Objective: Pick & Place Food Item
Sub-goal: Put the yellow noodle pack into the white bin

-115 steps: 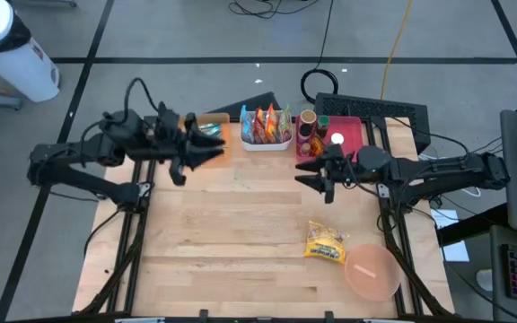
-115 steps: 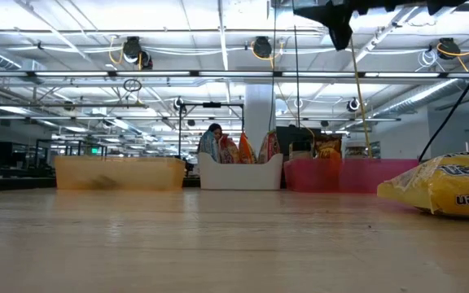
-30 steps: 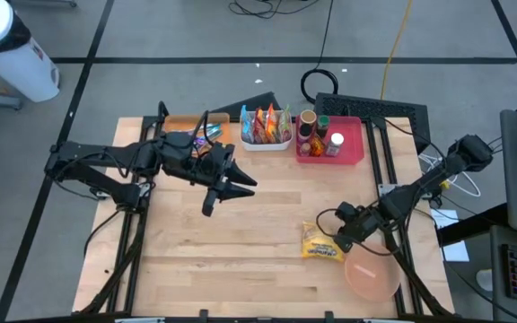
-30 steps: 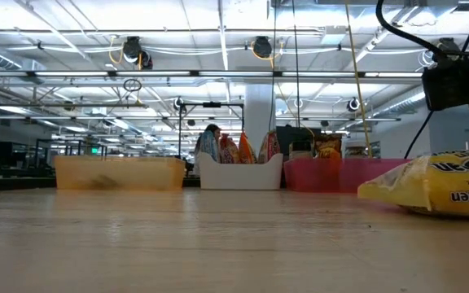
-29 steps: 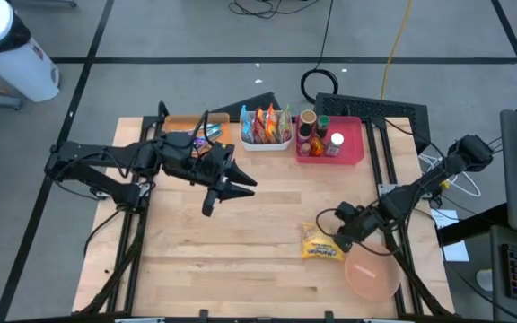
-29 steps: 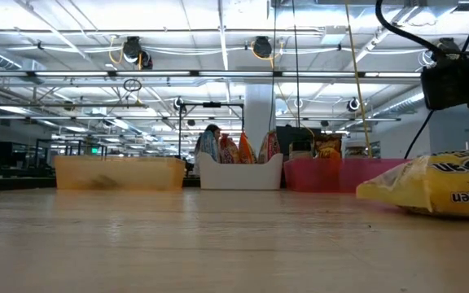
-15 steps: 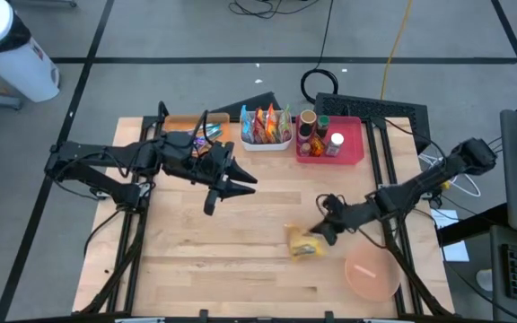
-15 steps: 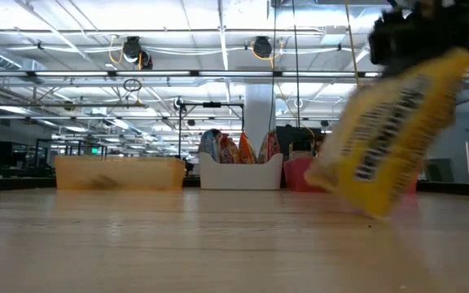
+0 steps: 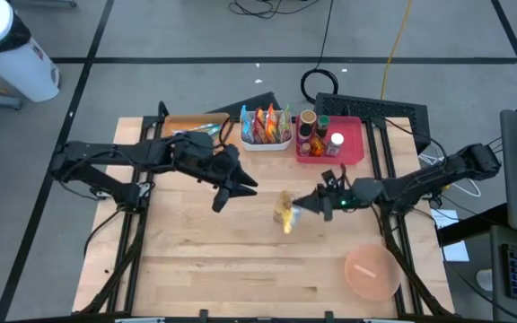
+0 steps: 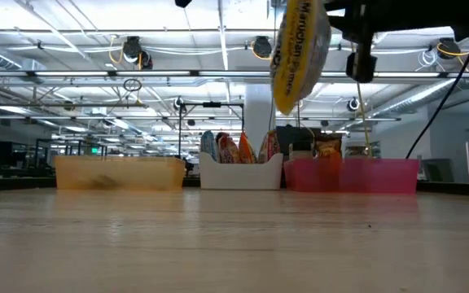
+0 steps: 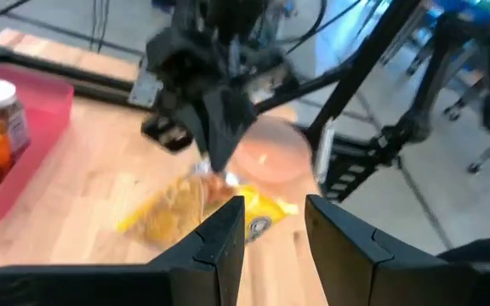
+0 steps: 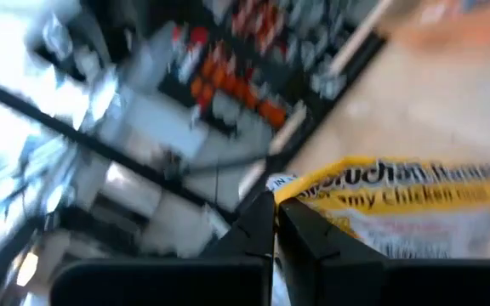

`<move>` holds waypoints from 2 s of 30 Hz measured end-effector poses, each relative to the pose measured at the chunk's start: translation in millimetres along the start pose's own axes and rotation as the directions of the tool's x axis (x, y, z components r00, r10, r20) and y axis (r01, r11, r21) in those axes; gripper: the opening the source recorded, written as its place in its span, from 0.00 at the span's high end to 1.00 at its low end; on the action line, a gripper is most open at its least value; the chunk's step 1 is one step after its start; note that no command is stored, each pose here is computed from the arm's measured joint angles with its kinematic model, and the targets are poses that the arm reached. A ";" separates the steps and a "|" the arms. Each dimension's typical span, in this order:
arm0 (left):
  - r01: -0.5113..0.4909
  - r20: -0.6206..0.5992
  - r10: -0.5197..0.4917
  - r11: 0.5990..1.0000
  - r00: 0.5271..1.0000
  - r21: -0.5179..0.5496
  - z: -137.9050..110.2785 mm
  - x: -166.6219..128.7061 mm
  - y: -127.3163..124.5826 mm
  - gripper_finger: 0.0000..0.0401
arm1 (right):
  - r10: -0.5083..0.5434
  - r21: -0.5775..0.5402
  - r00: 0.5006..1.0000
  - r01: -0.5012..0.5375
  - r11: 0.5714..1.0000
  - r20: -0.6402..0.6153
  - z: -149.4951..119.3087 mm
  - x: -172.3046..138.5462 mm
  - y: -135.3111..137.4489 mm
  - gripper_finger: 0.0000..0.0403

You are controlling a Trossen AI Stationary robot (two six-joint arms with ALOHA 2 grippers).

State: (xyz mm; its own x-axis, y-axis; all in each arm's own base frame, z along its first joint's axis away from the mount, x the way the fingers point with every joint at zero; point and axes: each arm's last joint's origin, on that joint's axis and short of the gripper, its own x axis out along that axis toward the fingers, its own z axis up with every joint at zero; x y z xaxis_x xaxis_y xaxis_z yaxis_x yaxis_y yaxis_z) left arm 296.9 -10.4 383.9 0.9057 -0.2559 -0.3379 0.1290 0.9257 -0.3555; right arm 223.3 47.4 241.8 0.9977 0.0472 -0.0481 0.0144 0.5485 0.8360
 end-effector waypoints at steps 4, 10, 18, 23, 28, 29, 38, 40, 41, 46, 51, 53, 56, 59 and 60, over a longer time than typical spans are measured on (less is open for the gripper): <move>-0.033 -0.011 0.034 0.999 0.999 0.030 -2.8 9.3 4.0 0.67 | -0.004 0.018 0.985 0.001 1.000 0.171 15.4 0.7 0.7 1.00; -0.198 0.031 0.197 0.979 0.980 0.049 -2.1 9.3 9.0 0.67 | -0.080 0.046 0.884 0.067 0.997 0.460 37.8 -2.1 -0.8 1.00; -0.357 0.064 0.352 0.931 0.934 0.081 -3.0 12.7 14.1 0.67 | -0.130 0.079 0.790 0.103 0.992 0.600 55.6 -5.0 -5.9 1.00; -0.402 0.078 0.394 0.904 0.916 0.147 -2.8 16.4 16.7 0.67 | -0.128 0.079 0.782 0.101 0.992 0.610 62.8 0.7 -3.3 1.00; -0.403 0.059 0.399 0.899 0.915 0.172 -6.1 22.9 19.2 0.67 | -0.094 0.026 0.822 0.096 0.995 0.562 69.0 18.0 1.4 1.00; -0.403 0.055 0.399 0.900 0.915 0.168 -6.5 23.3 19.4 0.67 | -0.094 0.017 0.824 0.103 0.995 0.559 69.7 21.3 2.4 1.00; -0.462 0.063 0.458 0.875 0.887 0.143 -6.8 22.3 21.9 0.67 | -0.071 -0.017 0.847 0.095 0.995 0.526 75.2 48.2 9.3 1.00; -0.469 0.064 0.465 0.873 0.883 0.135 -6.5 22.0 23.1 0.67 | -0.058 -0.036 0.853 0.089 0.995 0.518 76.9 53.8 12.4 1.00; -0.475 0.062 0.471 0.871 0.880 0.127 -6.6 21.7 24.1 0.67 | -0.046 -0.045 0.858 0.081 0.996 0.512 78.1 56.3 14.6 1.00; -0.512 0.050 0.509 0.854 0.859 0.091 -7.3 21.9 31.8 0.67 | -0.021 -0.092 0.861 0.078 0.993 0.508 83.4 68.8 22.8 1.00; -0.536 0.039 0.534 0.841 0.844 0.074 -7.7 20.2 36.2 0.67 | 0.000 -0.106 0.875 0.058 0.993 0.485 84.6 74.8 26.1 1.00; -0.538 0.041 0.537 0.839 0.843 0.073 -7.4 20.0 36.8 0.67 | -0.005 -0.105 0.876 0.063 0.992 0.482 84.5 74.9 25.8 1.00; -0.555 0.046 0.553 0.828 0.832 0.076 -7.2 19.6 37.6 0.67 | -0.011 -0.110 0.877 0.072 0.991 0.480 84.1 75.1 25.1 1.00; -0.572 0.069 0.567 0.815 0.821 0.092 -5.3 19.4 37.6 0.67 | -0.008 -0.110 0.876 0.070 0.991 0.482 84.3 75.0 25.4 1.00; -0.580 0.073 0.575 0.809 0.815 0.097 -5.1 19.3 37.7 0.67 | -0.008 -0.107 0.876 0.068 0.992 0.482 84.3 75.0 25.4 1.00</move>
State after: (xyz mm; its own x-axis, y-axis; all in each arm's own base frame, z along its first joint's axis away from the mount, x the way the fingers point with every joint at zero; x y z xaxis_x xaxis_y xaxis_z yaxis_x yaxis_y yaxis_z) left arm 317.1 18.2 359.5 0.8414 0.3443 -0.4164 -0.3818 0.9242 -0.0072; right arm 304.1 -5.5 305.5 0.9060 -0.3652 0.2142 0.0751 0.6365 0.7676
